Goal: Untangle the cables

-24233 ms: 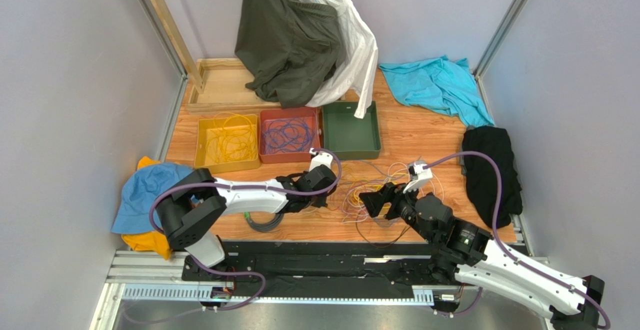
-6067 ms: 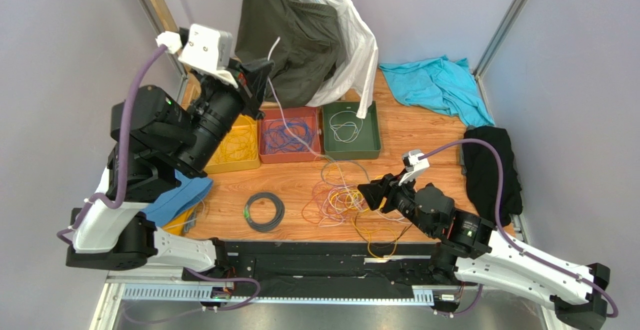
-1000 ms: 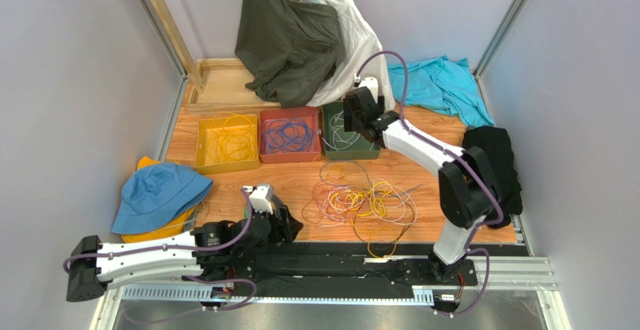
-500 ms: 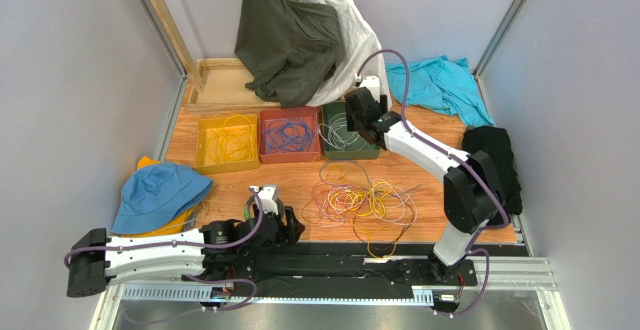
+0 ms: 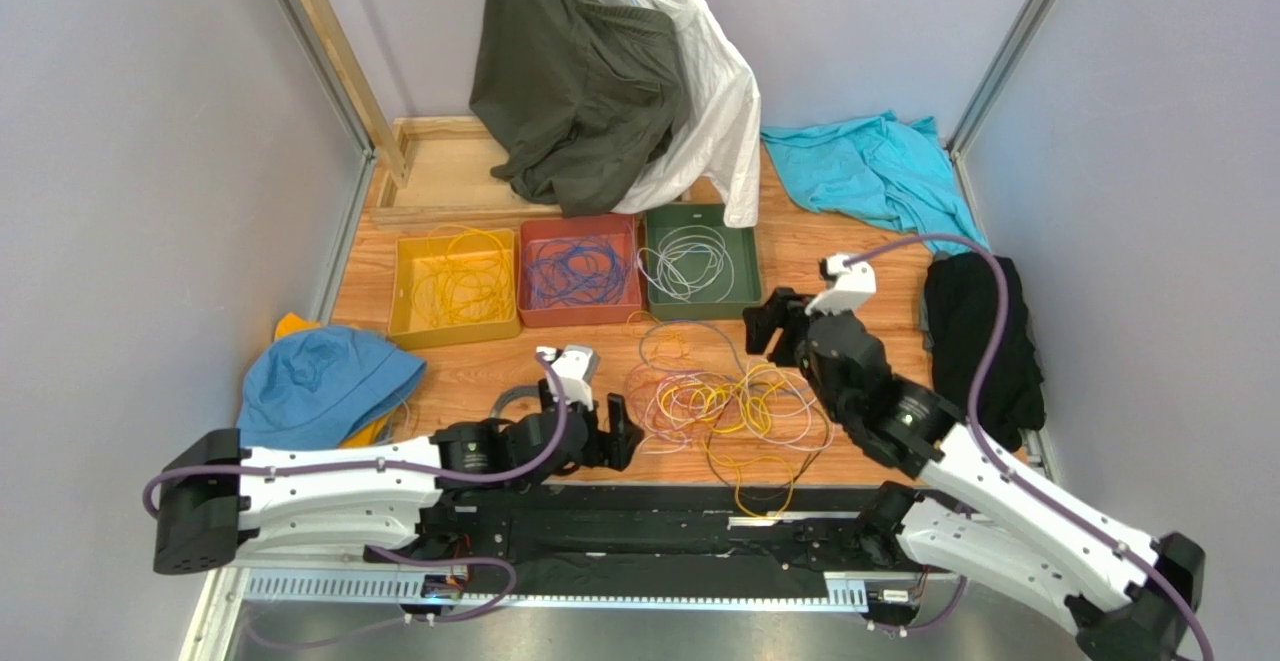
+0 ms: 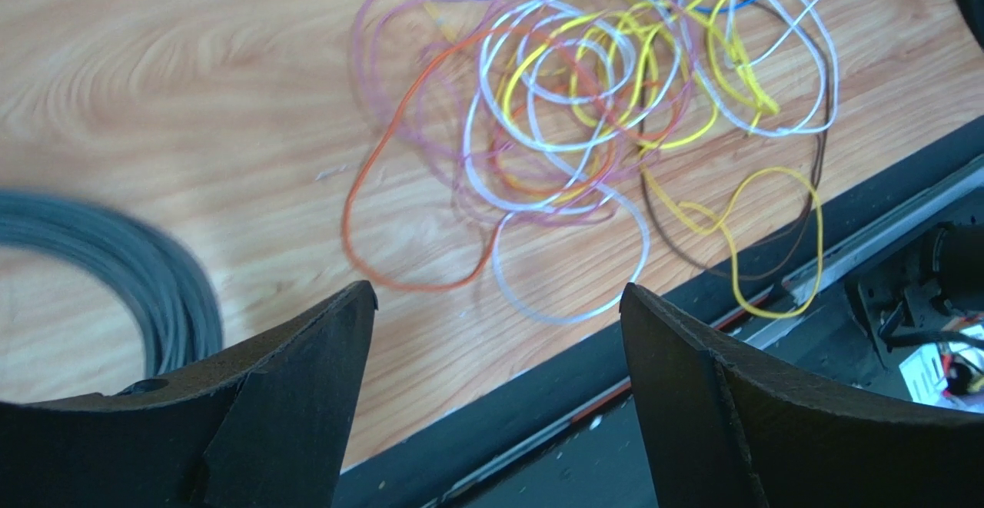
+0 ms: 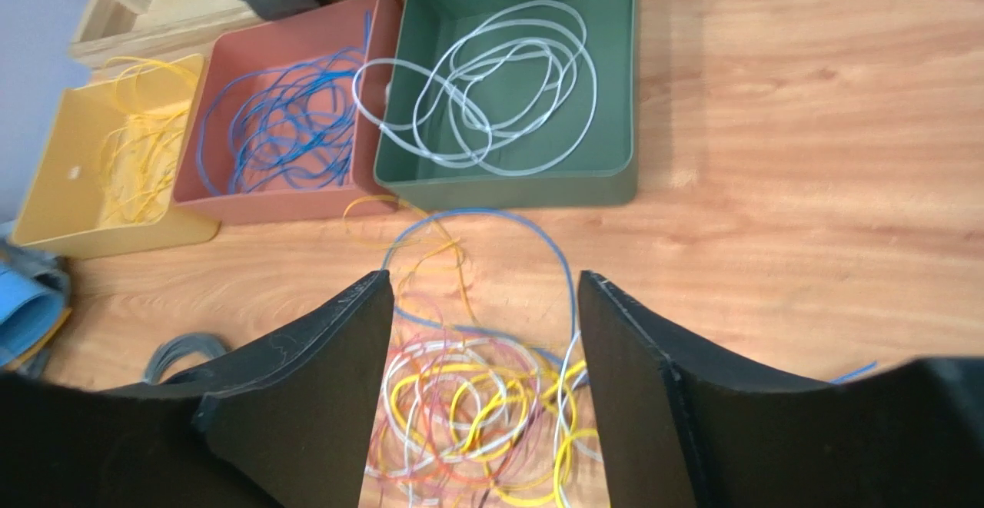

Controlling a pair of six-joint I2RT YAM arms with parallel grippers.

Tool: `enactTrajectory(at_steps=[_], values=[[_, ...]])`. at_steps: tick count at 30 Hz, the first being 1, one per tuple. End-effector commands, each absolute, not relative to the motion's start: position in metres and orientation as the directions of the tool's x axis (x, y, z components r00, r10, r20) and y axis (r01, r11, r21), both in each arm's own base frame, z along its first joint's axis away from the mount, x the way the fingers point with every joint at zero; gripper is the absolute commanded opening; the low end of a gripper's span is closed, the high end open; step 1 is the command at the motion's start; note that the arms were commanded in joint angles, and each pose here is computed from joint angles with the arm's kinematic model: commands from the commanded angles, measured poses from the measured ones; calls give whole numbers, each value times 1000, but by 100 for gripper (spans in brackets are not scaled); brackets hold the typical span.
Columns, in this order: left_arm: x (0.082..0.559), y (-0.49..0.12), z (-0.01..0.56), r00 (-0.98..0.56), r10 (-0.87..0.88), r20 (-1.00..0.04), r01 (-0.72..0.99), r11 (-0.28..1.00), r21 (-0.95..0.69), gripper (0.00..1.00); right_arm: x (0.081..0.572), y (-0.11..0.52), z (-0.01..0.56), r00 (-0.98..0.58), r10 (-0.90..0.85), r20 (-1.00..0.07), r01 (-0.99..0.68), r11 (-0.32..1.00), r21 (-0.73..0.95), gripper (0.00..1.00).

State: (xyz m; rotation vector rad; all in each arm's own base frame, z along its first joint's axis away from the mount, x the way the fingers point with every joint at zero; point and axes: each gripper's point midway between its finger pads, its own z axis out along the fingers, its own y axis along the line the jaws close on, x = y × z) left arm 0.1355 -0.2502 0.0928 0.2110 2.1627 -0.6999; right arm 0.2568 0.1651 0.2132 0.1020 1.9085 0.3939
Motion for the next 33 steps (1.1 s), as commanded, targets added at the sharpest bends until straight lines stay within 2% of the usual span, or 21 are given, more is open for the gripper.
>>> enactTrajectory(at_steps=[1, 6, 8, 10, 15, 20, 23, 33], values=[[148, -290, 126, -588, -62, -807, 451, 803, -390, 86, 230, 165, 184, -430, 318, -845, -133, 904, 407, 63], [147, -309, 113, -630, -28, -776, 438, 813, -385, 85, 216, 159, 165, -456, 335, -825, -133, 890, 436, 62], [153, -305, 118, -617, -61, -785, 407, 828, -385, 85, 210, 160, 169, -454, 393, -800, -140, 855, 500, 62], [159, -302, 137, -595, -74, -800, 394, 841, -370, 84, 200, 174, 187, -446, 436, -782, -238, 784, 573, 63], [159, -290, 184, -542, -68, -838, 394, 860, -325, 85, 192, 183, 180, -465, 458, -758, -284, 733, 618, 66], [157, -274, 183, -548, -127, -827, 361, 856, -370, 87, 198, 188, 172, -482, 342, -807, -299, 801, 519, 67], [155, -276, 174, -569, -145, -809, 343, 853, -394, 87, 197, 193, 170, -492, 330, -806, -319, 793, 519, 67], [166, -273, 194, -503, -48, -863, 376, 887, -268, 89, 189, 186, 173, -459, 314, -831, -370, 783, 500, 67]])
